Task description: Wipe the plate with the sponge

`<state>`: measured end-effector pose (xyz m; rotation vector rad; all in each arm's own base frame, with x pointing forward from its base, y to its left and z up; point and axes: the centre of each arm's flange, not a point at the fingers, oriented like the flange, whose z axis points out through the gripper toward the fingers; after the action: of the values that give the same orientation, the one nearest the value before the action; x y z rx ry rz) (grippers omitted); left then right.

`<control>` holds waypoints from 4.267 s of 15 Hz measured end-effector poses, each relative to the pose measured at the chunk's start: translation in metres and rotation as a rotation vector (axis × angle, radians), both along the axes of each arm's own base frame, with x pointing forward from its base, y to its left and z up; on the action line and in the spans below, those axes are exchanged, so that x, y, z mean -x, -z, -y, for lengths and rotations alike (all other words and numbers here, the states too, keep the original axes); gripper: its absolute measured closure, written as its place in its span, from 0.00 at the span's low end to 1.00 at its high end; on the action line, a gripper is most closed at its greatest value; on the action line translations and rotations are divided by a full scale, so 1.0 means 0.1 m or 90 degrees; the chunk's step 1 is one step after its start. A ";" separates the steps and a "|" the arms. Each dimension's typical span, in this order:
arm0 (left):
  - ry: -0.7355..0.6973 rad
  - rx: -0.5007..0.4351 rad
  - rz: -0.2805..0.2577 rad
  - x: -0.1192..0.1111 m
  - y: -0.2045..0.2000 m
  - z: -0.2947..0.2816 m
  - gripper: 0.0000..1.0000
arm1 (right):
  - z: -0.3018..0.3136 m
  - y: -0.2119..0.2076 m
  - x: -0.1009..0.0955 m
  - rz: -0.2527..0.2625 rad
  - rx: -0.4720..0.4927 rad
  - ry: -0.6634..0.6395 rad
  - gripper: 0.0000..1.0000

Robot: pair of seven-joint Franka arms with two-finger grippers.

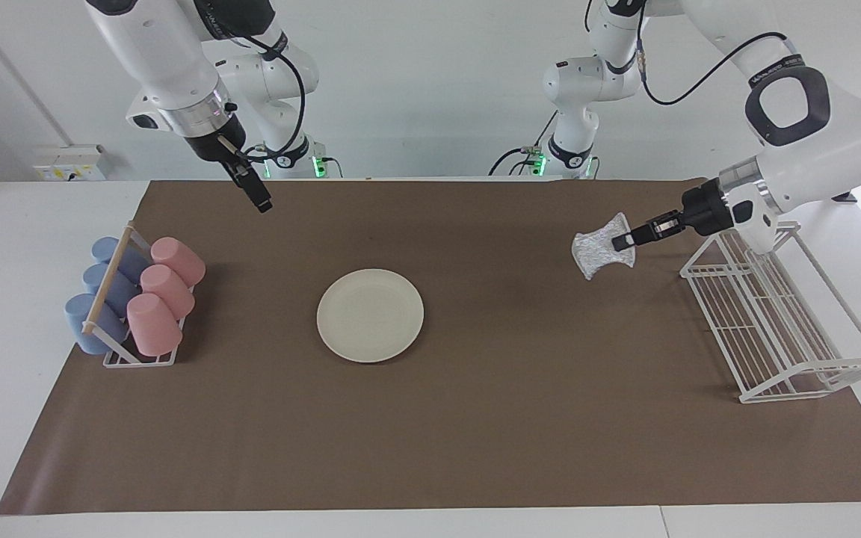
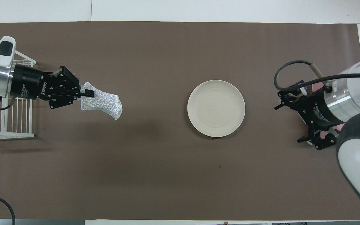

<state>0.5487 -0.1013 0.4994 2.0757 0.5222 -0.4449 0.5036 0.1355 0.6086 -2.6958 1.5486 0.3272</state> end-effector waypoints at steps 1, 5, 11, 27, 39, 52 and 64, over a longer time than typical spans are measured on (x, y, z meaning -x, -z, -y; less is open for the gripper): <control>-0.013 0.033 0.003 0.11 0.05 0.09 0.95 | -0.07 0.00 0.02 0.000 0.001 -0.005 0.00; -0.019 0.126 0.037 0.58 0.23 0.77 0.95 | -0.27 -0.04 0.03 0.006 -0.011 0.085 0.00; -0.011 0.193 0.075 1.28 0.55 1.20 0.95 | -1.15 -0.12 0.27 0.020 -0.014 0.263 0.00; 0.014 0.203 0.074 1.42 0.53 1.33 0.95 | -2.10 0.67 0.86 0.078 -0.114 0.320 0.00; 0.021 0.213 0.074 1.44 0.48 1.33 0.95 | -2.15 0.70 0.87 0.081 -0.117 0.312 0.22; 0.024 0.216 0.076 1.45 0.46 1.33 0.95 | -2.16 0.68 0.88 0.083 -0.118 0.305 0.89; 0.076 0.031 0.103 1.38 0.58 0.98 0.00 | -1.38 1.35 0.08 0.140 -0.101 0.171 0.89</control>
<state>0.4110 -0.1996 0.4410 2.0819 0.2911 -0.3508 0.4958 0.2734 0.4738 -2.2807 1.7083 0.1341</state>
